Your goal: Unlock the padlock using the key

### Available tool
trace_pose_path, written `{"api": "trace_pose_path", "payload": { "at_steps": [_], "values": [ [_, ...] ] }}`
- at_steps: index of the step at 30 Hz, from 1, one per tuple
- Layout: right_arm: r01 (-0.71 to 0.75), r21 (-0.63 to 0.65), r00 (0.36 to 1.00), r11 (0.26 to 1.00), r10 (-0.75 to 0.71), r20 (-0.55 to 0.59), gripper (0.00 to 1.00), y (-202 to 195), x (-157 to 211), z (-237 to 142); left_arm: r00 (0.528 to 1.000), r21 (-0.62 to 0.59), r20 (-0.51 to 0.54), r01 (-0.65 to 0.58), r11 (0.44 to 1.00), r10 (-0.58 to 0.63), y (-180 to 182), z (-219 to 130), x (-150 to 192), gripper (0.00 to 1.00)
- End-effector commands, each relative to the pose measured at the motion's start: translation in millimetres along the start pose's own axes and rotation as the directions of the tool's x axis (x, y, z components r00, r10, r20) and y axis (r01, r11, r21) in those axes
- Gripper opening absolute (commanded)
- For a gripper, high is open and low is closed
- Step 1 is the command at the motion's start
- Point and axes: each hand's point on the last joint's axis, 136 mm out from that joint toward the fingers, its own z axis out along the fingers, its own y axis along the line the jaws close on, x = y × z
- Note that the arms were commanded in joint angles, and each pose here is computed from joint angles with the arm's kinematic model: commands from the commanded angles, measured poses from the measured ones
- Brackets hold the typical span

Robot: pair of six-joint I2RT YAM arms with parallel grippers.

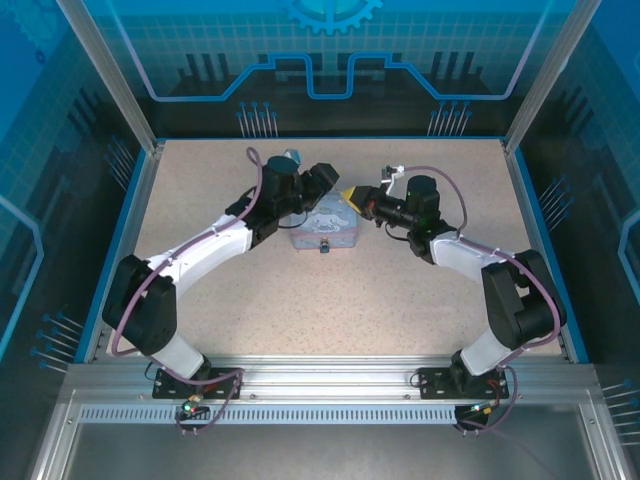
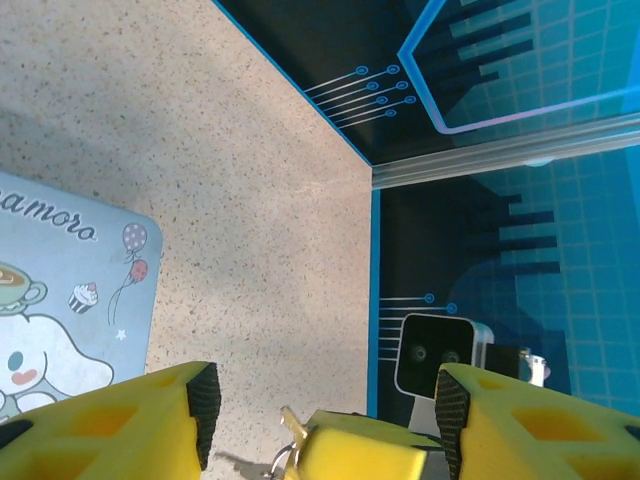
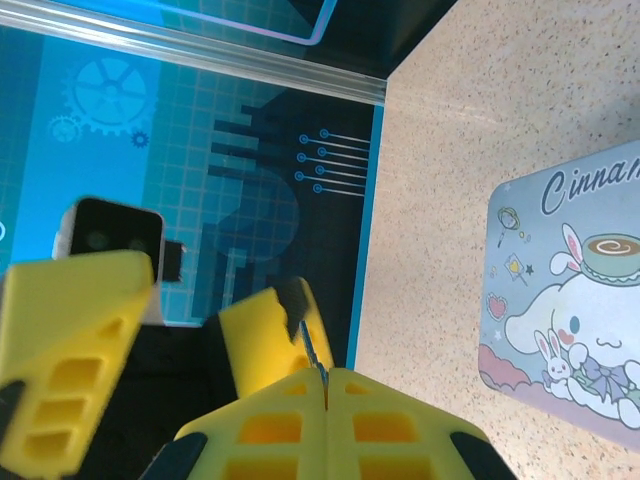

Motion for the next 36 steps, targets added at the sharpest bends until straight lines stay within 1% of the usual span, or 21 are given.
{"api": "trace_pose_path", "payload": {
  "at_steps": [1, 5, 7, 9, 11, 15, 21, 29, 36],
  "values": [
    [0.048, -0.030, 0.998, 0.998, -0.048, -0.032, 0.00, 16, 1, -8, 0.989, 0.028, -0.122, -0.084, 0.996, 0.086, -4, -5, 5, 0.58],
    [0.054, -0.033, 0.997, 0.998, -0.056, -0.055, 0.00, 17, 4, -9, 0.976, 0.068, -0.189, -0.095, 0.993, 0.106, -6, -2, 7, 0.54],
    [0.051, -0.035, 0.996, 0.998, -0.054, -0.065, 0.00, 16, 6, -9, 0.973, 0.080, -0.202, -0.097, 0.992, 0.111, -6, 0, 10, 0.52],
    [0.065, -0.057, 0.996, 0.996, -0.068, -0.061, 0.00, 27, 2, -7, 0.972, 0.090, -0.210, -0.088, 0.992, 0.105, -7, 1, 11, 0.49],
    [0.067, -0.064, 0.996, 0.996, -0.071, -0.062, 0.00, 29, 1, -7, 0.972, 0.099, -0.215, -0.080, 0.992, 0.100, -7, 2, 12, 0.47],
    [0.063, -0.071, 0.996, 0.996, -0.067, -0.062, 0.00, 30, 0, -6, 0.970, 0.103, -0.232, -0.050, 0.993, 0.073, -3, 6, 18, 0.44],
    [0.055, -0.075, 0.996, 0.996, -0.060, -0.067, 0.00, 29, 0, -3, 0.968, 0.111, -0.243, -0.036, 0.993, 0.063, -1, 11, 27, 0.38],
    [0.049, -0.073, 0.996, 0.996, -0.053, -0.066, 0.00, 27, 1, -2, 0.969, 0.121, -0.237, -0.040, 0.992, 0.068, -5, 13, 30, 0.25],
    [0.045, -0.069, 0.996, 0.997, -0.050, -0.069, 0.00, 25, 1, -2, 0.973, 0.107, -0.224, -0.038, 0.994, 0.061, 0, 13, 30, 0.14]
  ]
}}
